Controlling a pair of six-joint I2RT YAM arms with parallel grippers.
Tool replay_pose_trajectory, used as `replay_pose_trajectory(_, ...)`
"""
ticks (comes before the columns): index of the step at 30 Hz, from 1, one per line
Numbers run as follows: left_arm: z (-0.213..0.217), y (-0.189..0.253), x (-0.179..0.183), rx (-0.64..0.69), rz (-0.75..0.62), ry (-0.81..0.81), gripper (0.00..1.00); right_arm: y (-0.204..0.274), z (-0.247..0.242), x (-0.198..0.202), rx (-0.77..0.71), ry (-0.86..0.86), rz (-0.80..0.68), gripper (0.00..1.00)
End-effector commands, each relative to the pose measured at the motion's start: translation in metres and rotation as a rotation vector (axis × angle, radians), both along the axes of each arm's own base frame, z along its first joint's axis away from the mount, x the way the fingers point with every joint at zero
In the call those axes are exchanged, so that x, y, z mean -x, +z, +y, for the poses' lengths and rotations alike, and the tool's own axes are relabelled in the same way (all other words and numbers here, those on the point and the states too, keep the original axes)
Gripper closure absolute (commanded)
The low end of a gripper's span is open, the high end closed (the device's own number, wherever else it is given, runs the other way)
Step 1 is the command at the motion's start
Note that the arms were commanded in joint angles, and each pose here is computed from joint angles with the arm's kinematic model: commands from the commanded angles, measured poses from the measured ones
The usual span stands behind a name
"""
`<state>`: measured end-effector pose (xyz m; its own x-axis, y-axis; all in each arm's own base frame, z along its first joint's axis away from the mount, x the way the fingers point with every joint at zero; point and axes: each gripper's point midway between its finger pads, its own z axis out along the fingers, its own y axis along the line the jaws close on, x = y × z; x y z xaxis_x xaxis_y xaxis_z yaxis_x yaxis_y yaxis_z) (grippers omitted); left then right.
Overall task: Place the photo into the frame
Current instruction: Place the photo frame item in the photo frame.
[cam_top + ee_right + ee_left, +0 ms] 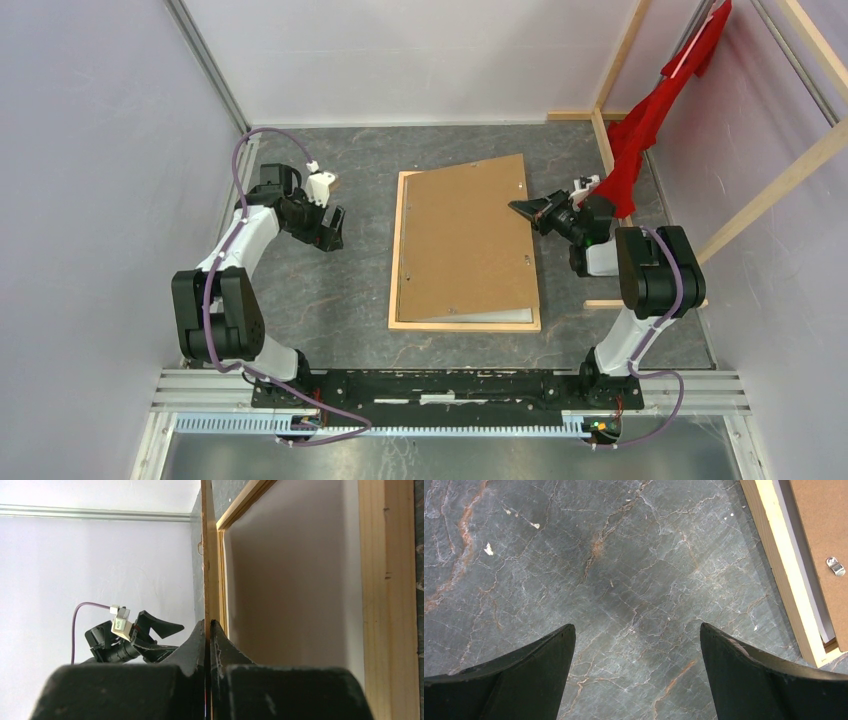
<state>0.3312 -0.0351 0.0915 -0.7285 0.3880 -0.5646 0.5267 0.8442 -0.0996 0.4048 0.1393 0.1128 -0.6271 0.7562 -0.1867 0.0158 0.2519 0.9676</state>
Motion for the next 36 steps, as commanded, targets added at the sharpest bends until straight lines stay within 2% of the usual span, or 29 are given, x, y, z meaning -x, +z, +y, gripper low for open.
replay_pose_trajectory(1, -0.003, 0.013, -0.007, -0.001, -0.063, -0.025, 0.00, 0.024, 0.006, 0.000, -0.035, 0.042, -0.082, 1.00)
replay_pose_trajectory(23, -0.002, 0.014, -0.007, -0.005, -0.068, -0.026, 0.00, 0.007, 0.008, 0.006, -0.011, 0.048, -0.066, 1.00)
replay_pose_trajectory(36, -0.003, 0.014, -0.005, 0.000, -0.057, -0.031, 0.00, 0.021, 0.006, -0.009, -0.021, 0.021, -0.140, 1.00)
